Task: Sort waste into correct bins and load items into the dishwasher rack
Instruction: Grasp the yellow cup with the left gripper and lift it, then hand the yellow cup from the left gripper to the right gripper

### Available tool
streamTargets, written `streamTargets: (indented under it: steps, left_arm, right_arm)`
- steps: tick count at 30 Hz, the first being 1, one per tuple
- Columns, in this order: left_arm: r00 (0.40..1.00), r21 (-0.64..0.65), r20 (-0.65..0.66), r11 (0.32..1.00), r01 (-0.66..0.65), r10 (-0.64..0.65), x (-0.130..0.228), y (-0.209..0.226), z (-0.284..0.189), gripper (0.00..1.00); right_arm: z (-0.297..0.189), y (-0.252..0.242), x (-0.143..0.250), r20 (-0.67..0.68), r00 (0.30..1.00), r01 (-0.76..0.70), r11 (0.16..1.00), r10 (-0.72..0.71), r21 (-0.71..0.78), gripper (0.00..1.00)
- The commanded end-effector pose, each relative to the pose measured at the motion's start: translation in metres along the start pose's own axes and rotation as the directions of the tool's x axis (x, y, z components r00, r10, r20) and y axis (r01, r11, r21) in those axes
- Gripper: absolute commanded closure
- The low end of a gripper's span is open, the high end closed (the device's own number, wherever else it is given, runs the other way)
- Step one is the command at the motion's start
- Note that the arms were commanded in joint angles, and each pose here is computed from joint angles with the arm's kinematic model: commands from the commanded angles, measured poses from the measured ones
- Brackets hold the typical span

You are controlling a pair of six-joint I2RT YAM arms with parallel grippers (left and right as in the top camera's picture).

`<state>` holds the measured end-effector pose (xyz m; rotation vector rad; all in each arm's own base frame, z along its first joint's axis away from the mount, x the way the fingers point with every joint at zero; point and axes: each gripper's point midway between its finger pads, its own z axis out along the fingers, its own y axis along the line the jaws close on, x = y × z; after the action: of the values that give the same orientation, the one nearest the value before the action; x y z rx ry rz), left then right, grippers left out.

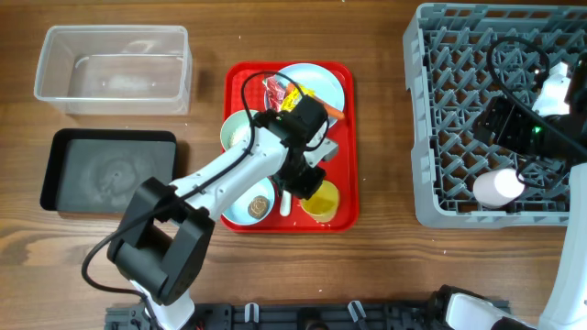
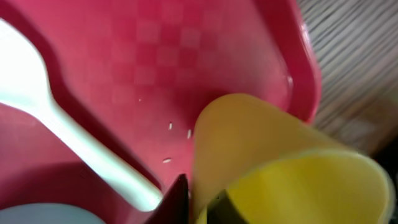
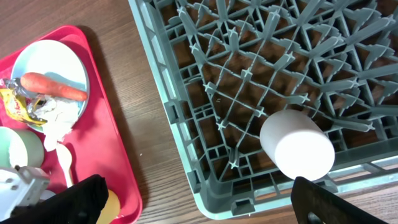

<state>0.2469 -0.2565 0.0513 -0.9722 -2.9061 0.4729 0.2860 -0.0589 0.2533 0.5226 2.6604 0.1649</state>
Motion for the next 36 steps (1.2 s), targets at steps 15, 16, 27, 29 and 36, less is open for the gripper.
streamTargets:
  steps: [15, 16, 27, 29, 36]
  left_arm:
    - [0.845, 0.709, 0.493, 0.658, -0.254, -0.205, -0.081, -0.037, -0.237, 0.96]
    - [0.836, 0.729, 0.512, 0.615, -0.301, -0.198, -0.080, -0.038, -0.247, 0.96]
    - [0.815, 0.719, 0.557, 0.584, -0.378, -0.158, -0.081, -0.039, -0.249, 0.96]
    - [0.813, 0.711, 0.562, 0.593, -0.378, -0.156, -0.081, -0.038, -0.248, 0.96]
    - [0.790, 0.681, 0.598, 0.603, -0.415, -0.132, -0.085, -0.037, -0.250, 0.96]
  right_arm:
    - [-0.017, 0.130, 0.010, 0.205, 0.938, 0.337, 0.599, -0.279, -0.726, 0.03]
    - [-0.020, 0.141, 0.012, 0.234, 0.932, 0.351, 0.526, -0.278, -0.774, 0.02]
    - [-0.045, 0.208, 0.034, 0.423, 0.856, 0.450, 0.026, -0.297, -0.893, 0.00]
    - [-0.054, 0.211, 0.032, 0.449, 0.842, 0.466, -0.016, -0.298, -0.885, 0.00]
    - [-0.060, 0.236, 0.047, 0.495, 0.802, 0.500, -0.078, -0.335, -0.863, 0.00]
